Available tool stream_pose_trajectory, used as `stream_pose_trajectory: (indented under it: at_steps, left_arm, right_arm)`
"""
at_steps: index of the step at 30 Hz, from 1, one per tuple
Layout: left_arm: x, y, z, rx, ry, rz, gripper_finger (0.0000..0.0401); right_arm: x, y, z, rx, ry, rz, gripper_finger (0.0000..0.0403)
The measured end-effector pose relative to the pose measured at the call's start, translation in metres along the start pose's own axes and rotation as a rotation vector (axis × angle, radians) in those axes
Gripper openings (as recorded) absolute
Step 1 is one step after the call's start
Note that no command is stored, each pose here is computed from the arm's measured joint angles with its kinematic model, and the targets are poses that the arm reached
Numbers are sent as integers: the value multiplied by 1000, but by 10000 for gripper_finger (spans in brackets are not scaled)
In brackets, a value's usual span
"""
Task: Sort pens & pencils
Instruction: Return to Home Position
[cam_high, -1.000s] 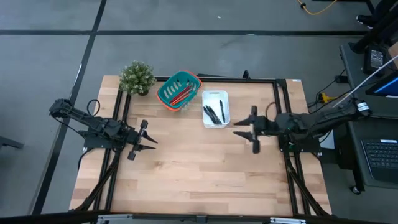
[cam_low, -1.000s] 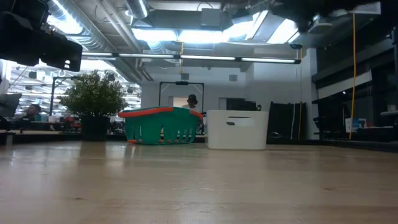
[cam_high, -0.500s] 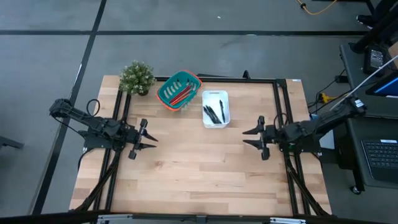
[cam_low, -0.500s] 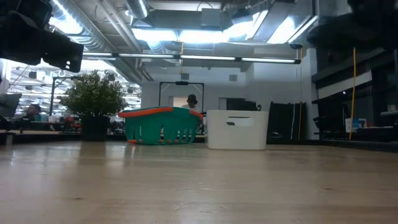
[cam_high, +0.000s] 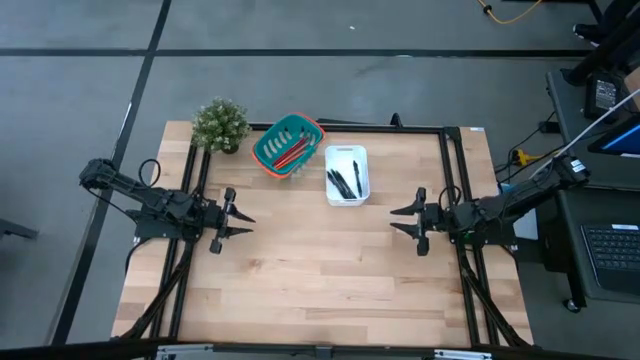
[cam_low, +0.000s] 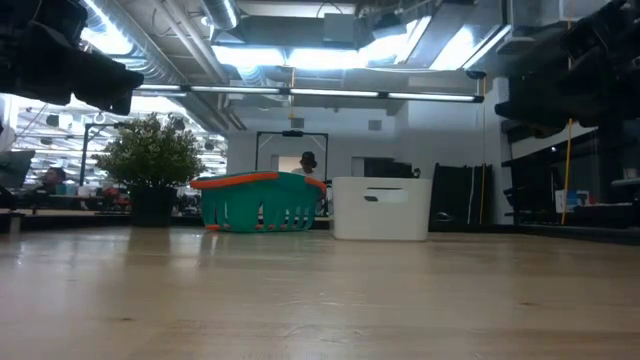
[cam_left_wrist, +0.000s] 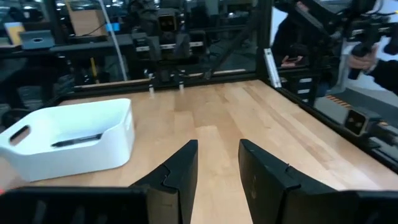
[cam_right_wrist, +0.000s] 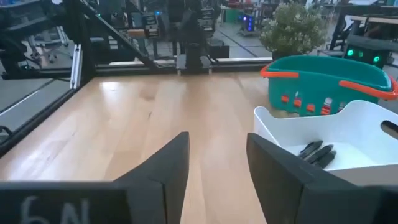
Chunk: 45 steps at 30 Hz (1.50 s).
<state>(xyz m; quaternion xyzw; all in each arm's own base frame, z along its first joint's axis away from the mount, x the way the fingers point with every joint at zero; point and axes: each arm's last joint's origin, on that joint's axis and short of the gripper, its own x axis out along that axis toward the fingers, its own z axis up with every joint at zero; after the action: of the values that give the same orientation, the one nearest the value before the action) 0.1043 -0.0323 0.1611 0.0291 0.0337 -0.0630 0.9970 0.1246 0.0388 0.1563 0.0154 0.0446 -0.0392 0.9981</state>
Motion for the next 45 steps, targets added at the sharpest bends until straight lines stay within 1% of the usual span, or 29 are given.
stream_pose_trajectory:
  at_steps: [5, 7, 9, 12, 14, 17, 20, 22, 25, 29, 32, 37, 42, 45]
  left_arm:
    - [0, 0, -1, 3, 14, 16, 110]
    - [0, 0, -2, 5, 20, 16, 110]
    - [0, 0, -2, 4, 17, 16, 110]
    - [0, 0, -2, 4, 17, 16, 110]
    - [0, 0, -2, 4, 17, 16, 110]
    - [0, 0, -2, 4, 17, 16, 110]
    - [0, 0, -2, 4, 17, 16, 110]
    - [0, 0, -2, 4, 17, 16, 110]
    - [0, 0, -2, 4, 17, 16, 110]
    - [0, 0, -2, 4, 17, 15, 110]
    - [0, 0, -2, 4, 17, 16, 110]
    - [0, 0, -2, 4, 17, 15, 110]
    - [0, 0, -2, 4, 17, 15, 110]
    - [0, 0, -2, 4, 16, 15, 110]
  right_arm:
    - [0, 0, 0, -28, 1, -2, 162]
    - [0, -1, -2, -36, 14, -32, 162]
    - [0, -3, -2, -59, 16, -84, 162]
    - [-1, -6, -3, -119, 30, -194, 162]
    - [-1, -8, -3, -133, 28, -258, 162]
    - [-2, -9, -3, -157, 31, -314, 162]
    - [-1, -9, -3, -135, 31, -297, 162]
    - [-1, -7, -3, -105, 29, -241, 162]
    - [-1, -5, -4, -101, 32, -160, 162]
    - [0, -3, -4, -101, 36, -97, 162]
    - [0, -3, -4, -101, 37, -74, 162]
    - [0, -2, -4, -60, 35, -71, 162]
    - [0, -2, -4, -70, 35, -69, 162]
    - [-2, -5, -1, -36, 15, -28, 162]
